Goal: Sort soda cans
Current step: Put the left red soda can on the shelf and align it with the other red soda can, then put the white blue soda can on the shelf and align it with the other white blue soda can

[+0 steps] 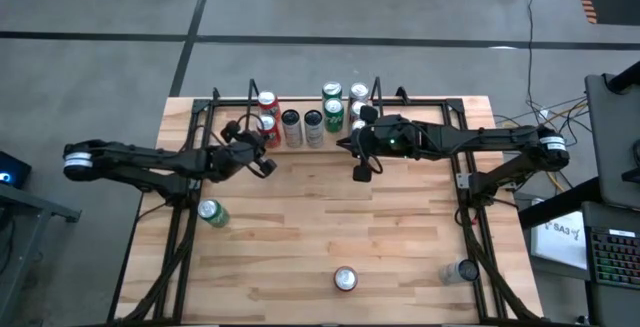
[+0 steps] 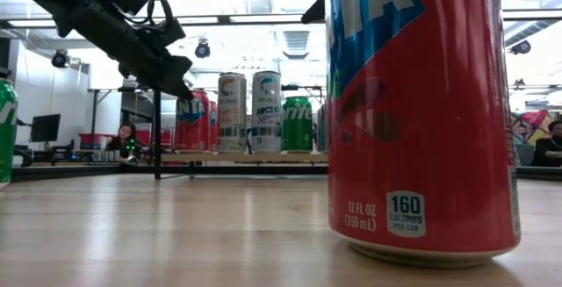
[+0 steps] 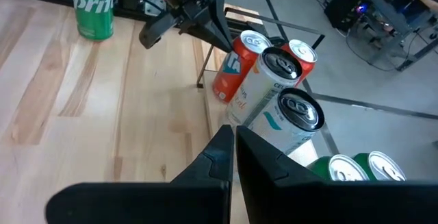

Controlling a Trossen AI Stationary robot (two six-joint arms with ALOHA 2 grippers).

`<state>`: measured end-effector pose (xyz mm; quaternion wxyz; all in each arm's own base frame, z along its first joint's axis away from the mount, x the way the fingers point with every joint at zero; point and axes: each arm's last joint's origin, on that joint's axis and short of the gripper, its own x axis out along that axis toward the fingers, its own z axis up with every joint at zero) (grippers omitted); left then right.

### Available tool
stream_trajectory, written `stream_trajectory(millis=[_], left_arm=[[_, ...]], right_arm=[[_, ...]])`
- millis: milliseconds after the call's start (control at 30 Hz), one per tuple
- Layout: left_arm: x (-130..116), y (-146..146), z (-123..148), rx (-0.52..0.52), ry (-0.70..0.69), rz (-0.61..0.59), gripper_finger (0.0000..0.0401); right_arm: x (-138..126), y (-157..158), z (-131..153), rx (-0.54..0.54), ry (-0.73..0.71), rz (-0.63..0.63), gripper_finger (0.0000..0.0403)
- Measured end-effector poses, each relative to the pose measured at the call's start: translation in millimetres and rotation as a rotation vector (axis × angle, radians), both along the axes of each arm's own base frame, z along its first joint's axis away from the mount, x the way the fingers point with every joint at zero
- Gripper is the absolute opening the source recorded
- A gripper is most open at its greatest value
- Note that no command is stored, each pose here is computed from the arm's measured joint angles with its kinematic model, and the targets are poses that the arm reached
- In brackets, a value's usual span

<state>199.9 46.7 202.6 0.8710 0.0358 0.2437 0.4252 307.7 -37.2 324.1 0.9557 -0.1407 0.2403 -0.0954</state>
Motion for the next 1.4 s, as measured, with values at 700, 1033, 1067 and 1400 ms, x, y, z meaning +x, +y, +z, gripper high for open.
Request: stream_trajectory(millis=[700, 1033, 1067, 1400], left_arm=[[21, 10, -20, 0.042, 0.126, 0.049, 0.0], [21, 13, -15, 0.084, 0.145, 0.027, 0.0], [21, 13, -15, 0.082, 0.136, 0.02, 0.0], [8, 6, -2, 0.004, 0.152, -0.196, 0.0]], right_arm=[[0, 0, 0, 0.004, 0.002, -0.002, 0.0009], [0, 0, 0, 0.0, 0.004, 0.0, 0.0009], [0, 0, 0, 0.0, 0.004, 0.0, 0.0009], [0, 0, -1, 0.001, 0.009, 0.0, 0.0009]])
